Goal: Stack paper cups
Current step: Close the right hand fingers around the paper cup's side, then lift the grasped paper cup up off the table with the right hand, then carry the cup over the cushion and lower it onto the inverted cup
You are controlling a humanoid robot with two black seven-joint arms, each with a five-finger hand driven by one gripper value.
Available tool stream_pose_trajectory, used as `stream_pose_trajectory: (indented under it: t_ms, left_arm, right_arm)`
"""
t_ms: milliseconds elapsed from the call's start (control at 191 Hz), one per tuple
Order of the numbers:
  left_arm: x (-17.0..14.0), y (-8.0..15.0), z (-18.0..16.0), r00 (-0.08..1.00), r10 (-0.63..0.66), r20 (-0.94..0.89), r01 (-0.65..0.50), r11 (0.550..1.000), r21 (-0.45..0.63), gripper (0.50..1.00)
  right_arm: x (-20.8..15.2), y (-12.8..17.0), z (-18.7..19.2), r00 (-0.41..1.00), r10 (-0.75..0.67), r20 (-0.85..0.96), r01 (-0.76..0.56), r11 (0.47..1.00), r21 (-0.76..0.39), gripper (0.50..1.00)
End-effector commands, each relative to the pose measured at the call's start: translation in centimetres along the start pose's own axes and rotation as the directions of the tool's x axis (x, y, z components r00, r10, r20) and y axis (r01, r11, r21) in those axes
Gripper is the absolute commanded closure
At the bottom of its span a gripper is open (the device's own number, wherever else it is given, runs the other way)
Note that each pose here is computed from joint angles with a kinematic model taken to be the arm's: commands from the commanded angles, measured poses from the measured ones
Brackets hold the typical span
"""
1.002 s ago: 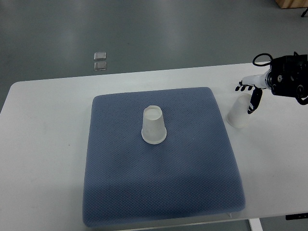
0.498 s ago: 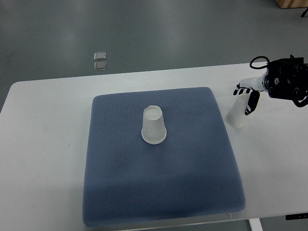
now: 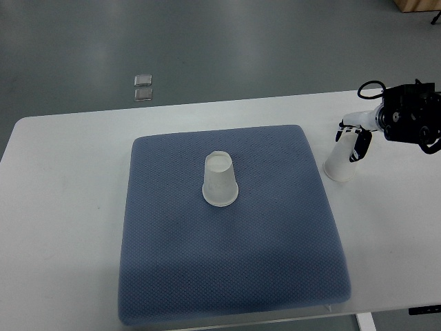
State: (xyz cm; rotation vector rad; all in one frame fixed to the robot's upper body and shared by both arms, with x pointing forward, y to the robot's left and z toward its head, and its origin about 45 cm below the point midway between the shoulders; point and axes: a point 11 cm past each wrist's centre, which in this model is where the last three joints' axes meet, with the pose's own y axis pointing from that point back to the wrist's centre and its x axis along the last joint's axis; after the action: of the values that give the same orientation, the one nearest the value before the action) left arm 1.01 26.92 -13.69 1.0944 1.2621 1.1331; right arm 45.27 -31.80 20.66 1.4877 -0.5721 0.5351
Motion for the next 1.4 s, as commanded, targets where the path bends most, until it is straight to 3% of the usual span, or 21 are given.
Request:
stream_pose_trajectory:
  t_ms: [0, 142, 273, 451, 598, 808, 970, 1206, 1395]
  left_arm:
    - [0.0, 0.0, 0.0, 1.0, 0.0, 0.0, 0.0, 1.0, 0.0, 0.5]
    - [0.0, 0.0, 0.0, 1.0, 0.0, 0.0, 0.0, 1.0, 0.0, 0.5]
    - [0.0, 0.0, 0.0, 1.0, 0.0, 0.0, 0.0, 1.0, 0.0, 0.5]
    - [0.0, 0.0, 0.0, 1.0, 0.0, 0.0, 0.0, 1.0, 0.0, 0.5]
    - [-0.3, 0.0, 0.0, 1.0, -0.009, 0.004, 0.009, 1.0, 0.0, 0.5]
    - [-0.5, 0.0, 0.1, 1.0, -0.015, 0.008, 0.015, 1.0, -0.002, 0.5]
    - [-0.5, 0.0, 0.1, 1.0, -0.016, 0.008, 0.016, 1.0, -0.002, 0.5]
    - [-0.5, 0.0, 0.1, 1.0, -0.015, 0.008, 0.015, 1.0, -0.002, 0.5]
    - [-0.5, 0.0, 0.1, 1.0, -0.015, 0.008, 0.015, 1.0, -0.002, 0.5]
  right_arm:
    - [0.2, 0.1, 0.0, 1.0, 0.004, 0.0, -0.004, 1.0, 0.001, 0.82]
    - [0.6, 0.3, -0.1, 1.0, 0.01, -0.002, -0.01, 1.0, 0.001, 0.875]
    - [0.8, 0.5, 0.2, 1.0, 0.009, 0.002, -0.009, 1.0, -0.003, 0.877]
    - [3.9, 2.8, -0.2, 0.999, 0.033, -0.02, -0.033, 0.999, 0.005, 0.879]
    - [7.6, 7.3, -1.3, 0.998, 0.059, -0.032, -0.058, 0.998, 0.041, 0.879]
    - [13.6, 17.2, -3.1, 0.991, 0.109, -0.073, -0.103, 0.991, 0.081, 0.877]
    - [16.8, 22.5, -3.9, 0.983, 0.151, -0.107, -0.142, 0.986, 0.089, 0.877]
    - [17.9, 26.2, -6.2, 0.97, 0.192, -0.147, -0.175, 0.977, 0.124, 0.877]
    - [17.7, 26.0, -11.1, 0.967, 0.192, -0.169, -0.16, 0.969, 0.187, 0.879]
